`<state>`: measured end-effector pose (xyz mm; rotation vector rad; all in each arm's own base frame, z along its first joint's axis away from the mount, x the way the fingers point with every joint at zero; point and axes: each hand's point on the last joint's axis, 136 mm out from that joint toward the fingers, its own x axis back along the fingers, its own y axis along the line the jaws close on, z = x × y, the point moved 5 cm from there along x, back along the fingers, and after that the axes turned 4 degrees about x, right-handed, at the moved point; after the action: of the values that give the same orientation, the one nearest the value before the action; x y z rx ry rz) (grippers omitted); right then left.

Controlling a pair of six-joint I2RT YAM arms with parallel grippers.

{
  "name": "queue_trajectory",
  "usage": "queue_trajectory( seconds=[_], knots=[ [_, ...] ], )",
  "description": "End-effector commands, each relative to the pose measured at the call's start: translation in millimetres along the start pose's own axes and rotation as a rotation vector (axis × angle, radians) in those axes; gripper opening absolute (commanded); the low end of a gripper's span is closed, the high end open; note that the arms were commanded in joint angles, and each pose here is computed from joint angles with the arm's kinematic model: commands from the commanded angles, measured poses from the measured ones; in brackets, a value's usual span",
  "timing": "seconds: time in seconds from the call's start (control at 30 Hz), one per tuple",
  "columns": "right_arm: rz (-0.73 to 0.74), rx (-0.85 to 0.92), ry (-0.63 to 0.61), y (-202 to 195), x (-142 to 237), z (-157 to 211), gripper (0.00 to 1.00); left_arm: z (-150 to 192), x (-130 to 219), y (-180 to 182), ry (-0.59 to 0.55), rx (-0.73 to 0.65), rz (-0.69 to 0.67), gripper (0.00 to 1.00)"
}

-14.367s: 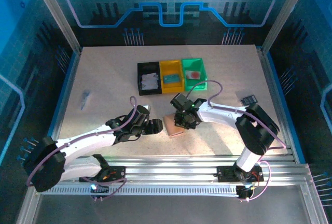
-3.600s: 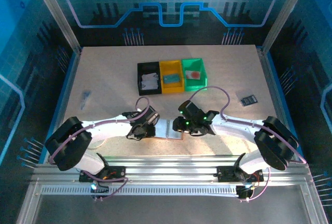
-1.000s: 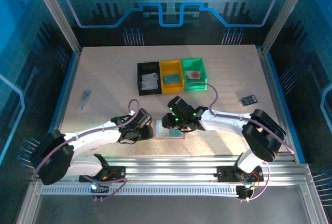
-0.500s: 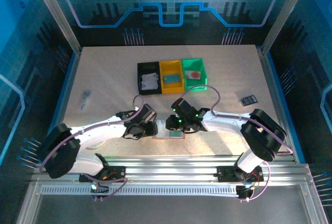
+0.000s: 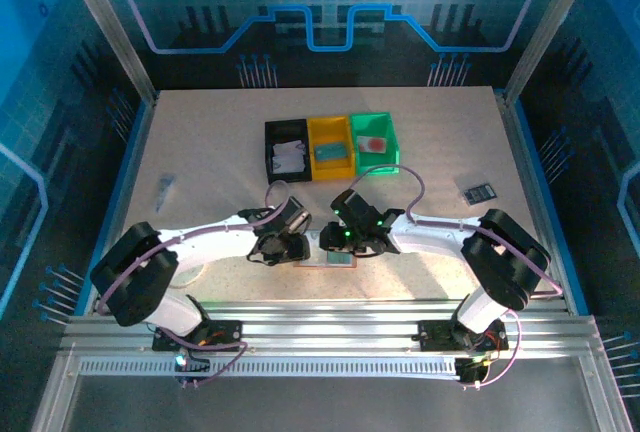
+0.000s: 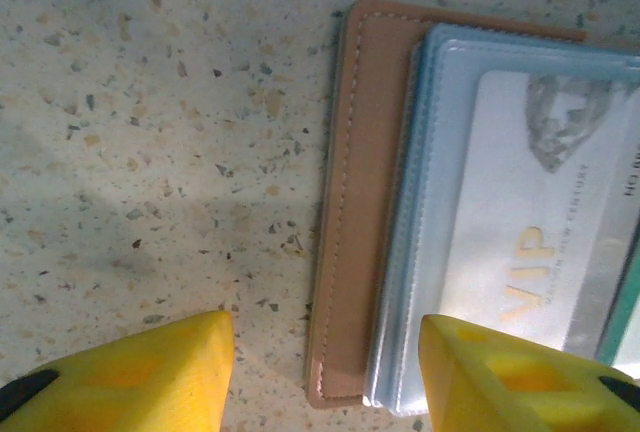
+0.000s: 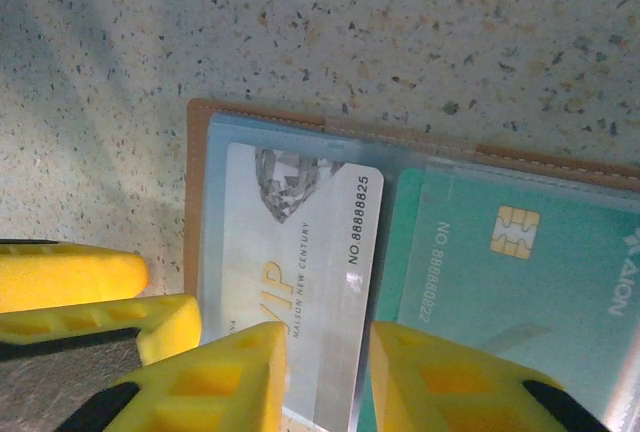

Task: Take the credit cards out of the card holder

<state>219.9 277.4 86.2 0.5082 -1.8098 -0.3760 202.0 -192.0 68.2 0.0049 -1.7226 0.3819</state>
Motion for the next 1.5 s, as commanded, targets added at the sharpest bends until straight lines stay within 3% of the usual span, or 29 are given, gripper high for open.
queue_trajectory(
  seconds=[0.0, 0.73, 1.47],
  knots=[
    [0.02, -0.009, 0.013, -8.6, -4.2, 1.9, 0.28, 1.1, -5.4, -0.9, 0.029, -0.008, -0.014, 0.52],
    [-0.017, 0.008, 0.014, -7.4, -17.3, 2.8, 0.28, 28.6, -51.8, 21.5, 0.142, 0.012, -0.055, 0.5],
    [-0.065, 0.002, 0.001, -16.0, -30.0, 8.6, 0.27, 34.6, -61.4, 18.8, 0.158, 0.004, -0.016, 0.44]
  ],
)
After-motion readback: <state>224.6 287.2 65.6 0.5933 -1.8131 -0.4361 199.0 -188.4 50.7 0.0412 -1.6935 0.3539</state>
